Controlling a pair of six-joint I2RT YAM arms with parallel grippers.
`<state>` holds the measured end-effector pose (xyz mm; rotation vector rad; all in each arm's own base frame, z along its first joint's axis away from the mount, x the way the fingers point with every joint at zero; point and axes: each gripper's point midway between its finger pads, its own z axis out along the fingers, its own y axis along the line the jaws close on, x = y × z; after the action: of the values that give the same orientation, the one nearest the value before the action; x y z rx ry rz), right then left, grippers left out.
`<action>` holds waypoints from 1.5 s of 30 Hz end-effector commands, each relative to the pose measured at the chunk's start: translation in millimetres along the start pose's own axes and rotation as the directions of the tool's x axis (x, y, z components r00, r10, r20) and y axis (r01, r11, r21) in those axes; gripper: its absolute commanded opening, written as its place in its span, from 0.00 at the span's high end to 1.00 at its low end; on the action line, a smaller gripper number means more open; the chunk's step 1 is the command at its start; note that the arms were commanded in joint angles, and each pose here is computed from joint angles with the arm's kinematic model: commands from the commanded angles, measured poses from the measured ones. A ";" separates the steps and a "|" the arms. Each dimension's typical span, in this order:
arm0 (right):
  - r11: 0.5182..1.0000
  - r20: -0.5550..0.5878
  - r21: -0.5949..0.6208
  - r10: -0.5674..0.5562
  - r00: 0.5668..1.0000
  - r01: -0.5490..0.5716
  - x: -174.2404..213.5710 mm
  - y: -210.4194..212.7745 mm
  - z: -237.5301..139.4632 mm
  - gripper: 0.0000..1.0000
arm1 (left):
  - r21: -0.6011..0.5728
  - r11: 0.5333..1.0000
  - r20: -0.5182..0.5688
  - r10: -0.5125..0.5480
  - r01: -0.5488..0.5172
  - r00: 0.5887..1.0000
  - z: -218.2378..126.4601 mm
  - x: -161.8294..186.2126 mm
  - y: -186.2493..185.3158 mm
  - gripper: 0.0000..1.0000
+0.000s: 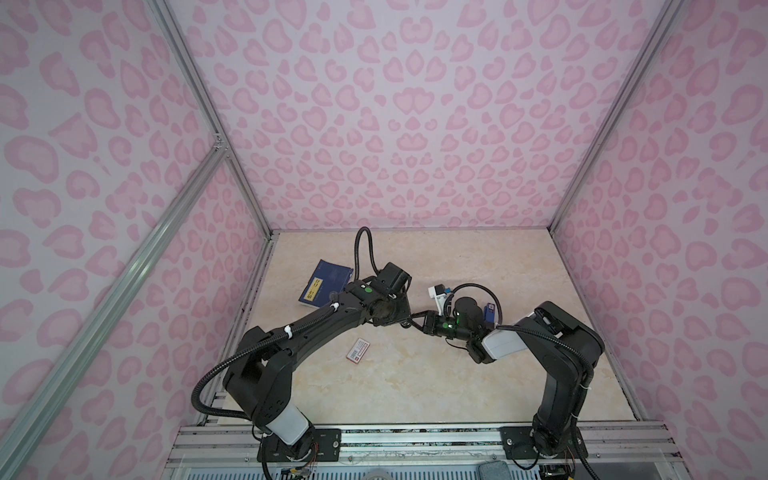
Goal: Load the staples into the stapler
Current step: 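Lift the stapler top with the left gripper, swinging it open away from the base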
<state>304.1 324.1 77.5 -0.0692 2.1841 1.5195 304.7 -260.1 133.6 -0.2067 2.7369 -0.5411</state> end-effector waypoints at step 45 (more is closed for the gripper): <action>0.993 -0.225 0.114 0.055 0.973 -0.029 60.7 -44.6 -9.8 1.00 | -0.029 0.998 0.069 0.050 -0.048 0.996 47.5 -151.3 -5.1 0.96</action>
<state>275.3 309.4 21.7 -0.0177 2.4568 1.4625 458.8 -248.7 145.4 -0.1850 2.6599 -0.4850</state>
